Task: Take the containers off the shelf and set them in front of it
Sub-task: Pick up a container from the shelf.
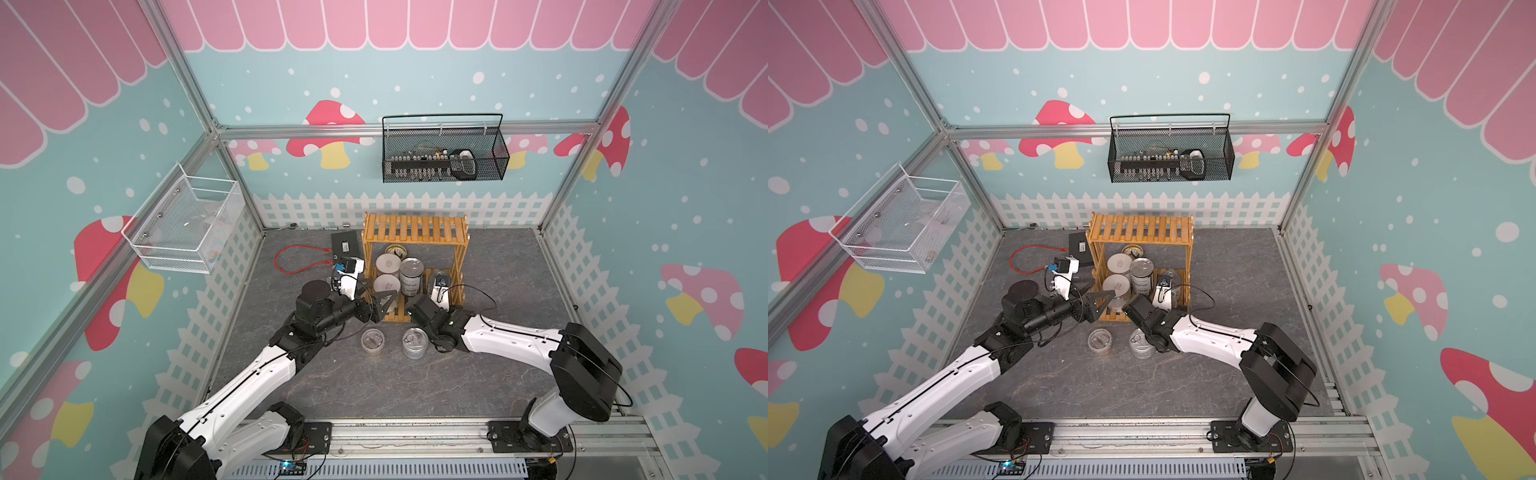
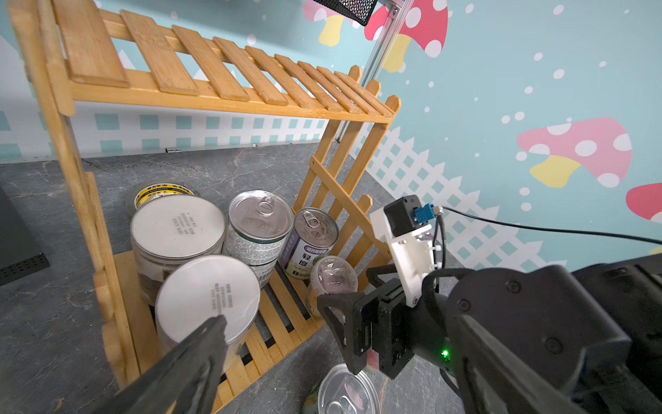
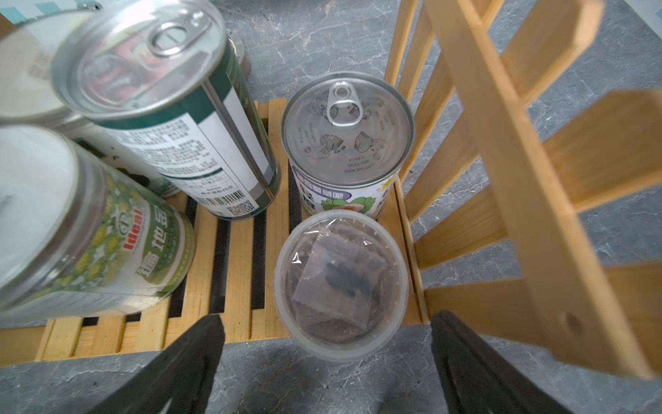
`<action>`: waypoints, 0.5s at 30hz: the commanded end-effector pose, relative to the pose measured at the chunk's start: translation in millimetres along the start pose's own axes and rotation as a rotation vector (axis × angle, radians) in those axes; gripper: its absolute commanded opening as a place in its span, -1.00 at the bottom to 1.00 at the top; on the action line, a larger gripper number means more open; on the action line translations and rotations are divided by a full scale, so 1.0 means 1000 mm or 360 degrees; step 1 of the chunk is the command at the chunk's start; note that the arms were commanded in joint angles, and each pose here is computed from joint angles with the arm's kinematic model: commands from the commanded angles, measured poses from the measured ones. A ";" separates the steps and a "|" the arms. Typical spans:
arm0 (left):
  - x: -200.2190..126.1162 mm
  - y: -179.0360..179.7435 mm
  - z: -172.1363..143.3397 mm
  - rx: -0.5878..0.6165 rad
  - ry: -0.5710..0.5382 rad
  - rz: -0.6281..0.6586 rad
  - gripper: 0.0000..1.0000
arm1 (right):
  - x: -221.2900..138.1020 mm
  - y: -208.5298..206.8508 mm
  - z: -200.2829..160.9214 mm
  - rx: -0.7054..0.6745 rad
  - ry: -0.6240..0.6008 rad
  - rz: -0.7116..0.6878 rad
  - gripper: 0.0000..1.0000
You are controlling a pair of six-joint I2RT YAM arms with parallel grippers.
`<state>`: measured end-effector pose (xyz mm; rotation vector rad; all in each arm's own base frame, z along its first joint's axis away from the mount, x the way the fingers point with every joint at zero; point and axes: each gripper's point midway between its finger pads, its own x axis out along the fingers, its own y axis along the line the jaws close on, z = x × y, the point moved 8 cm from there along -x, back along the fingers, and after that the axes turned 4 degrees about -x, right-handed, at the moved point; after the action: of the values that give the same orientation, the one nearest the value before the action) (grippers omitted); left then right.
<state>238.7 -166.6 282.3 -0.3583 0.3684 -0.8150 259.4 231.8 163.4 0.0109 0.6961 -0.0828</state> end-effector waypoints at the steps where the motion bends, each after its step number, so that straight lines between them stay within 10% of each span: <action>1: -0.002 0.001 -0.004 -0.0011 0.0007 -0.0020 0.98 | 0.008 0.000 -0.001 0.0020 0.0013 -0.0024 0.89; 15: -0.001 0.002 -0.006 -0.0014 0.0017 -0.0025 0.98 | 0.033 0.003 0.010 0.0057 0.0001 -0.0035 0.54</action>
<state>237.8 -166.5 277.8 -0.3609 0.3815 -0.8157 282.1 225.4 141.4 0.0157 0.7307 -0.1236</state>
